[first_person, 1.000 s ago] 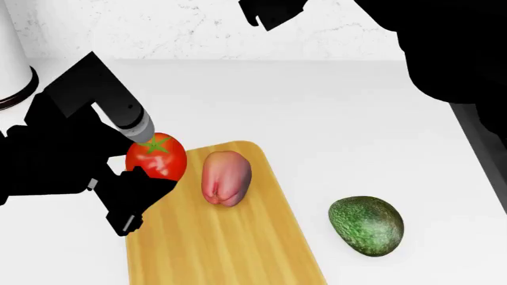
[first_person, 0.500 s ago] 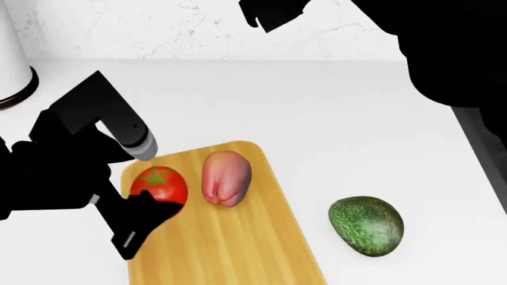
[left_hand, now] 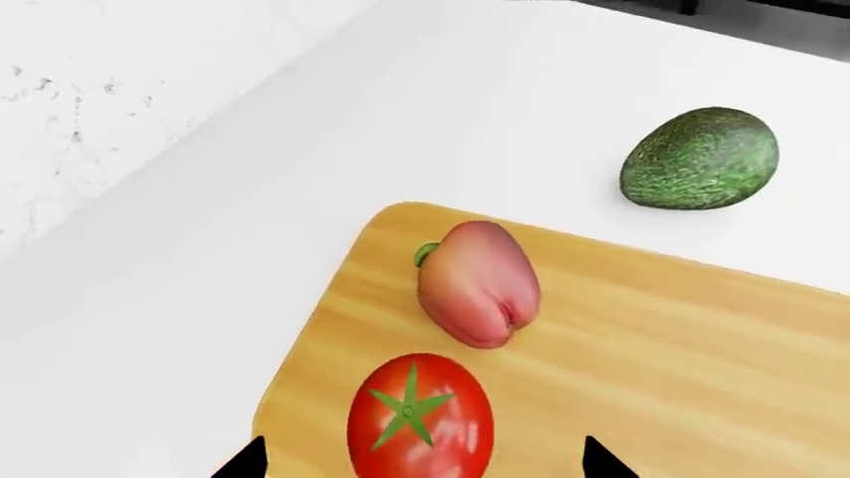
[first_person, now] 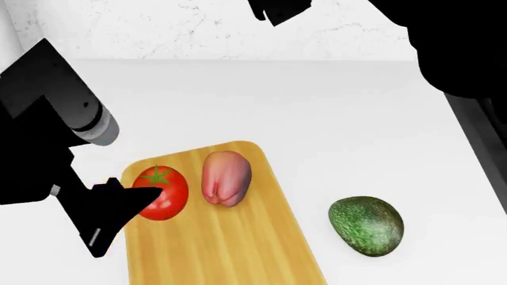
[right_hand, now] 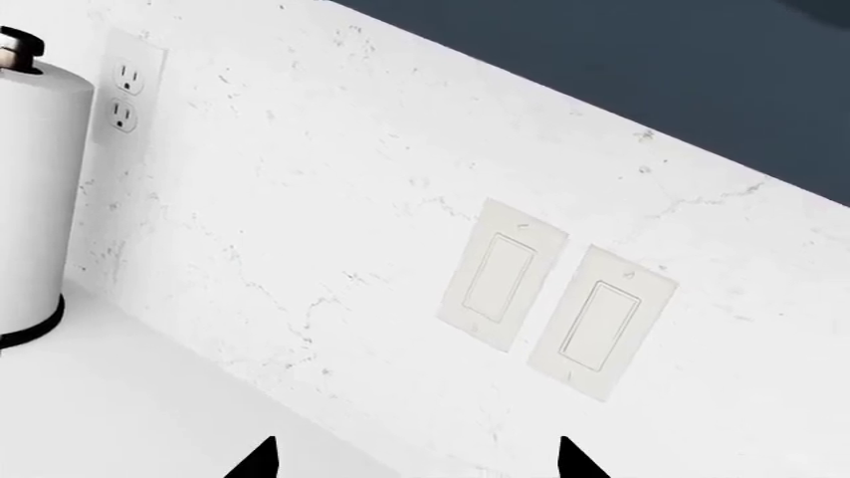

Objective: Place the avocado, onion, tomato and bell pepper on the cutting board.

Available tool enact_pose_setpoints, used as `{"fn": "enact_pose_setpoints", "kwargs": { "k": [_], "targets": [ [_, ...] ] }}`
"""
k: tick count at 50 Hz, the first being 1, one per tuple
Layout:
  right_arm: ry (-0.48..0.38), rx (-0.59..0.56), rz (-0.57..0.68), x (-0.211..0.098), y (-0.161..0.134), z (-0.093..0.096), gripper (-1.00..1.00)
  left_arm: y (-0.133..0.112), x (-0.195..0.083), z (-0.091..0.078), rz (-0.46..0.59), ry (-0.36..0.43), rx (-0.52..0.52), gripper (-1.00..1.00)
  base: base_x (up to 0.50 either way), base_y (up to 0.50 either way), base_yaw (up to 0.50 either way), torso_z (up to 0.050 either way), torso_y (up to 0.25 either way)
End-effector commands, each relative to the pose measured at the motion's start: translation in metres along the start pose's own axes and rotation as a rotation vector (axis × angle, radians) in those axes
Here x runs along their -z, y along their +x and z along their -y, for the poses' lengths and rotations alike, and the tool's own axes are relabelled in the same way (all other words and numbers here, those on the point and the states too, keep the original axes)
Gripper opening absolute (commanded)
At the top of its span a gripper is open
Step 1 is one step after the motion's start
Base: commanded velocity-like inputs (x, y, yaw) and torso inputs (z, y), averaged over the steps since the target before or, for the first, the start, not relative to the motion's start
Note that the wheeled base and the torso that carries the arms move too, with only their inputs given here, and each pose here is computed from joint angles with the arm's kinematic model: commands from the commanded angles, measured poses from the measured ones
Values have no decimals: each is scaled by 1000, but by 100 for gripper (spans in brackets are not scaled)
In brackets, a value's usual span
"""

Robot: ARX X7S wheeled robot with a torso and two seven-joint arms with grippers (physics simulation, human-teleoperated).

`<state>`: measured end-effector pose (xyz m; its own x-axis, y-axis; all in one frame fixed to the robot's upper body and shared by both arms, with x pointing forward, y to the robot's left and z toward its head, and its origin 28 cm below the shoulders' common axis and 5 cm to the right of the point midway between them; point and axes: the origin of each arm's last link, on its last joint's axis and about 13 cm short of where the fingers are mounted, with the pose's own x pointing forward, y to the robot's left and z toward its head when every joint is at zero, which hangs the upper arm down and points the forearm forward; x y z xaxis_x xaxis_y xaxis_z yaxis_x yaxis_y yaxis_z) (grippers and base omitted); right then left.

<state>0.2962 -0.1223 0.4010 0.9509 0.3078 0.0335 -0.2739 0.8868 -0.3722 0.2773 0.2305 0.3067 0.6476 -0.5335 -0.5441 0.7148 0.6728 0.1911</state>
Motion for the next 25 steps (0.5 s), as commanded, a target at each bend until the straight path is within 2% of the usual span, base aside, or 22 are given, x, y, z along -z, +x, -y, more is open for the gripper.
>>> {"fn": "enact_pose_setpoints", "kwargs": {
  "k": [1, 5, 10, 17, 25],
  "targets": [
    [-15, 12, -11, -2, -2, 3, 100, -39, 4, 11, -1, 25, -54, 100, 0, 0, 0, 0, 0],
    [-12, 10, 0, -4, -1, 3, 100, -58, 11, 18, -30, 33, -92, 100, 0, 0, 0, 0, 0],
    [-9, 3, 4, -4, 4, 2, 100, -81, 16, 23, -49, 4, -131, 100, 0, 0, 0, 0, 0],
    [-17, 14, 8, -8, 4, 4, 100, -98, 29, 30, -93, -51, -155, 100, 0, 0, 0, 0, 0],
    [-11, 14, 18, -7, 9, 6, 100, -113, 34, 36, -179, -47, -201, 100, 0, 0, 0, 0, 0]
  ]
}}
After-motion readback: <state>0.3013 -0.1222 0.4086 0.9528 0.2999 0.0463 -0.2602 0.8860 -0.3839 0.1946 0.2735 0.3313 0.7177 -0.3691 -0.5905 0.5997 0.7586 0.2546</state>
